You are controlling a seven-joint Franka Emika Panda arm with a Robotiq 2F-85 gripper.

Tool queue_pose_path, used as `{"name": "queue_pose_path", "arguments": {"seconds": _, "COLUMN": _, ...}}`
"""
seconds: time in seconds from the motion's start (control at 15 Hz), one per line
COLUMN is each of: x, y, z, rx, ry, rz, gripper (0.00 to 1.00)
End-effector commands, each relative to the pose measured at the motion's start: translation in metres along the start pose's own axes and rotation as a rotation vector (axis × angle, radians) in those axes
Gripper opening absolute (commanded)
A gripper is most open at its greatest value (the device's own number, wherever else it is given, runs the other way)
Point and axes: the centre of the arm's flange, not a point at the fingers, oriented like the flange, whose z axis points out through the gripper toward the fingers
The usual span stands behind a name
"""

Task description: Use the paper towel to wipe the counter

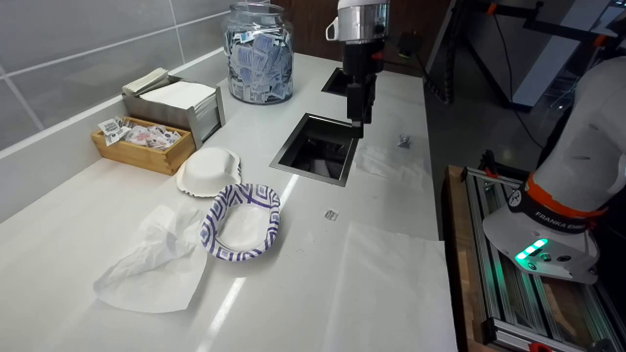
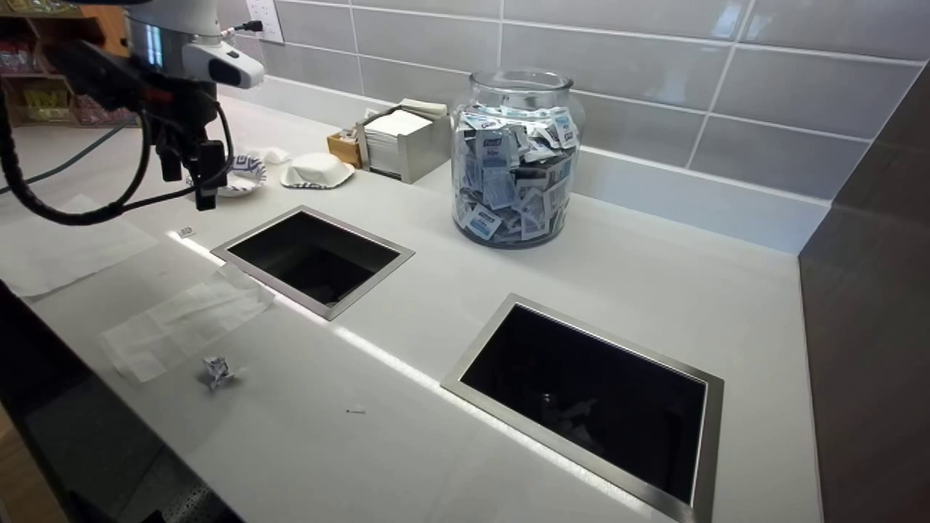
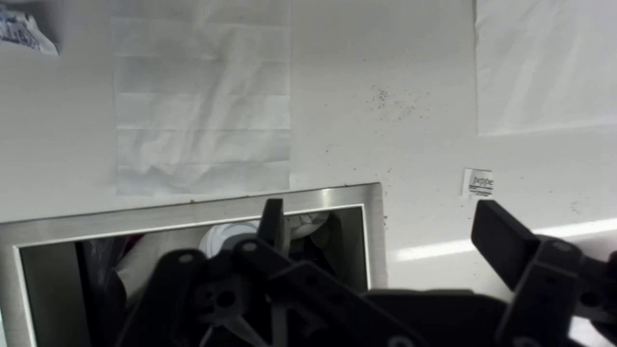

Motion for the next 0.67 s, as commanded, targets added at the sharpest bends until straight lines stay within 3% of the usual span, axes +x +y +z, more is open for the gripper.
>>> {"name": "queue_pose_path", "arguments": {"seconds": 0.0, "x": -0.022, "y": -0.009, "z": 0.029, "rx": -0.056, "ry": 0.002, "rz": 0.152, "gripper": 1.00}}
{"name": "queue_pose_path", "arguments": {"seconds": 0.27, "x": -0.050, "y": 0.005, "z": 0.057, "rx": 0.026, "ry": 0.014, "rz": 0.361, "gripper": 1.00}}
{"name": "queue_pose_path", "arguments": {"seconds": 0.33, "x": -0.055, "y": 0.009, "z": 0.061, "rx": 0.033, "ry": 0.026, "rz": 0.373, "gripper": 1.00}}
{"name": "queue_pose_path", "arguments": {"seconds": 0.4, "x": -0.029, "y": 0.004, "z": 0.053, "rx": 0.007, "ry": -0.010, "rz": 0.308, "gripper": 1.00}}
{"name": "queue_pose_path", "arguments": {"seconds": 0.6, "x": -0.041, "y": 0.010, "z": 0.060, "rx": 0.019, "ry": -0.001, "rz": 0.346, "gripper": 1.00}}
